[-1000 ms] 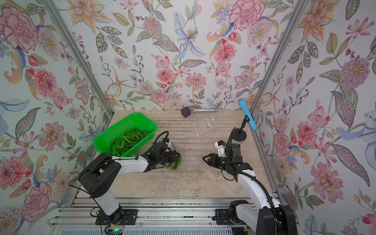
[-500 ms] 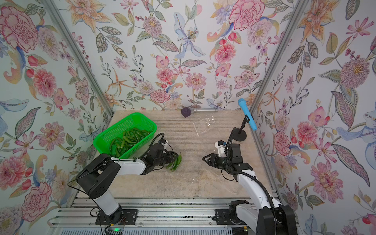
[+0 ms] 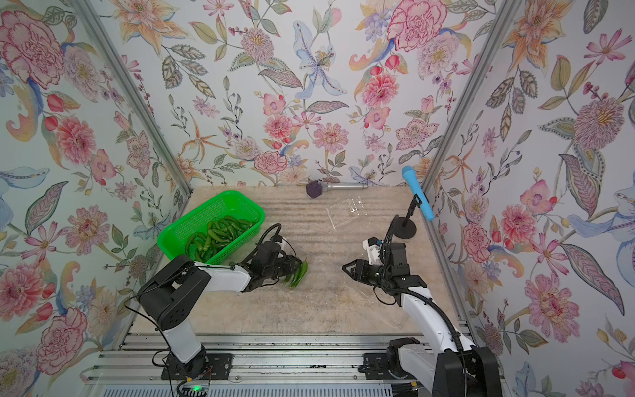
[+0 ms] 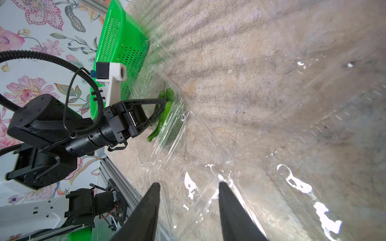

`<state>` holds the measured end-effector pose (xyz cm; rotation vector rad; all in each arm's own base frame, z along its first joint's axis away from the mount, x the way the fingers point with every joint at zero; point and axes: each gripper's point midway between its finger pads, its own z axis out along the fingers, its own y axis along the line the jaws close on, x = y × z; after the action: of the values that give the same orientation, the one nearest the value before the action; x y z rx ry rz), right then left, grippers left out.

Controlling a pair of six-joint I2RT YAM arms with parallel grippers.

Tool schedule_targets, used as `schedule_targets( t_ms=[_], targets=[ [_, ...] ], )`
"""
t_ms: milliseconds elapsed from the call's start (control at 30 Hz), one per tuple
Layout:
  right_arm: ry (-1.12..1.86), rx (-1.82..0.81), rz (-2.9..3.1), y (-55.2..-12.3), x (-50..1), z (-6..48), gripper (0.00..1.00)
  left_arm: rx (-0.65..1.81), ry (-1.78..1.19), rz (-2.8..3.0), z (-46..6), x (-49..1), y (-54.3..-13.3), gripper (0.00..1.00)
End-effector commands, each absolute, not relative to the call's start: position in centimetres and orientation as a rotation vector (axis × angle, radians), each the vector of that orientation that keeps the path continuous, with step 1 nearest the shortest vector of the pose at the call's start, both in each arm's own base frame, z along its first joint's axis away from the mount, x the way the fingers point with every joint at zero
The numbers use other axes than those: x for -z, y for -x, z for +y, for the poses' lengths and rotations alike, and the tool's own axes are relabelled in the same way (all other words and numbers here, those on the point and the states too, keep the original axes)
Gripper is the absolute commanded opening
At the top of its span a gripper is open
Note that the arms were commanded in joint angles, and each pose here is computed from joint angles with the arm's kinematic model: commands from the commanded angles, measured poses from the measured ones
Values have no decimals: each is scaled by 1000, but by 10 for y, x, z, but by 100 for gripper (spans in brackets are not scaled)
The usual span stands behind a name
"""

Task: Take small green peppers out of containers
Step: Pick up the green pepper from the packing box, then place the green pepper in the basket.

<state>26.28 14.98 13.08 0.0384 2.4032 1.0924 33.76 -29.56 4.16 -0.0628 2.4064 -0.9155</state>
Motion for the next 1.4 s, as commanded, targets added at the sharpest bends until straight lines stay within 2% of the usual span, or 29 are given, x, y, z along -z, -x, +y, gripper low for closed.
schedule_targets(
  t_ms=[0, 67, 133, 500, 667, 767, 900, 1033, 1200, 1367],
  targets=[
    [-15, -1079, 2380, -265, -142, 151, 47, 885, 69, 2434, -292, -33, -340, 26],
    [-15, -1079, 2382, -265, -142, 151, 47, 886, 69, 2431, -292, -35, -340, 17],
    [-18, -1077, 2383, -266, -142, 151, 47, 895, 67, 2417, -292, -41, -341, 13],
    [31, -1123, 2343, -281, -166, 159, 48, 876, -43, 2349, -285, -108, -332, 12],
    [98, -1154, 2310, -293, -189, 173, 49, 878, -66, 2256, -272, -158, -331, 12],
    [173, -1173, 2299, -300, -203, 193, 49, 825, -32, 2196, -238, -190, -350, 13],
    [271, -1167, 2296, -310, -215, 227, 49, 621, 44, 2141, -158, -234, -387, 14],
    [322, -1191, 2304, -321, -214, 259, 49, 532, 141, 2091, -87, -260, -416, 16],
    [370, -1227, 2319, -332, -207, 297, 49, 431, 286, 2100, -12, -245, -446, 16],
    [384, -1240, 2337, -337, -197, 318, 49, 414, 381, 2188, 19, -186, -471, 13]
  ],
)
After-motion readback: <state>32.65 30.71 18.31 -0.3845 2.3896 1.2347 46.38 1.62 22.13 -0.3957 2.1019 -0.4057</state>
